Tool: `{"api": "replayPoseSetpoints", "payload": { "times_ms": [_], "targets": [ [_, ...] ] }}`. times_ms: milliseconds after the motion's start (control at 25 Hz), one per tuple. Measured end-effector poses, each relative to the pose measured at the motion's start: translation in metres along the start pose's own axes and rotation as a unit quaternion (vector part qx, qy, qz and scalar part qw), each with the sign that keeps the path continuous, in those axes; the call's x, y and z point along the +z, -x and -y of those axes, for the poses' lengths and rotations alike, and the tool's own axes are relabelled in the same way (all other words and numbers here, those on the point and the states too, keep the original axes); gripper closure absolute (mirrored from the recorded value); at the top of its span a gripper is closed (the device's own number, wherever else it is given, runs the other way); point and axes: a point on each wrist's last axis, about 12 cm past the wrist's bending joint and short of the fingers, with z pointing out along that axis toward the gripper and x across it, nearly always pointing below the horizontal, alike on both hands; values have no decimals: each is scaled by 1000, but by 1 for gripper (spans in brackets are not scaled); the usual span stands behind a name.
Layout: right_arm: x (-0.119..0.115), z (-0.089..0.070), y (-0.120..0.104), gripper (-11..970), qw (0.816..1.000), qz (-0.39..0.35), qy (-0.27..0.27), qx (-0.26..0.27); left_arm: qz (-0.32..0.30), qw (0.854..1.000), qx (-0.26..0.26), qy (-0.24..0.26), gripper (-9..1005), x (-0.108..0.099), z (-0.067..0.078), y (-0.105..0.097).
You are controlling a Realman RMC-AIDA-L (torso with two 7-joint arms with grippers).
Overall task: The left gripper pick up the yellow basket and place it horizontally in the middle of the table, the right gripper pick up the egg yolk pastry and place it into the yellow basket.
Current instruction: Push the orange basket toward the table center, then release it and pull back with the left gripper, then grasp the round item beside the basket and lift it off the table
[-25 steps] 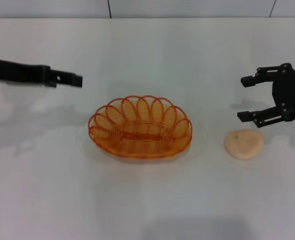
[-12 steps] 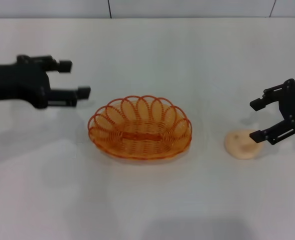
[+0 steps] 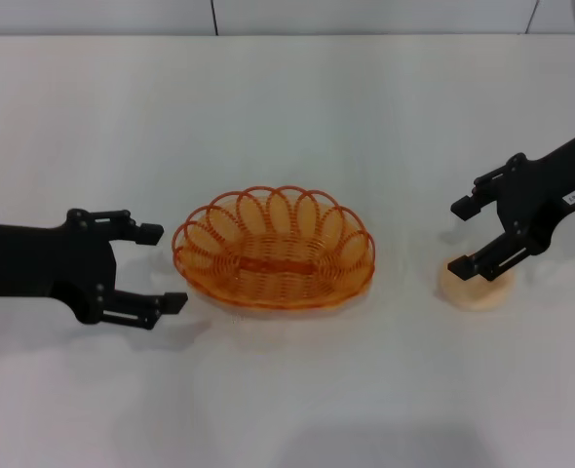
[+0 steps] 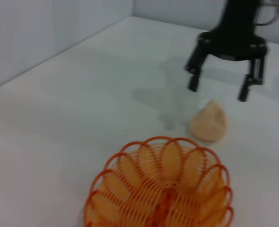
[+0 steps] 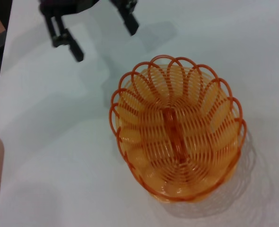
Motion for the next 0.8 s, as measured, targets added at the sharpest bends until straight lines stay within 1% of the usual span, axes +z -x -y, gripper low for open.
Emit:
{"api": "replayPoseSetpoints", "payload": {
  "times_ms": [80,240,320,480,640,800],
  "targets": [
    [0,1,3,133,1000,-1,-1,1,4,1000,9,-4,180,0,4,-1],
    [3,2,7,147,1000,-1,-4,3,1,999,37,-1,127,-5,13,-8],
    [3,3,7,154,1000,-5,-6,8,-3,999,49,7,101,-5,15,-12],
    [10,4,7,167,999,-33,-14,21,-9,999,49,14,105,-5,13,-13],
    [13,7,5,181,998,-42,-16,33,-14,998,51,25,104,-4,11,-13],
    [16,9,-4,194,997,-59,-23,49,-17,998,50,32,104,-5,9,-14]
  ]
}}
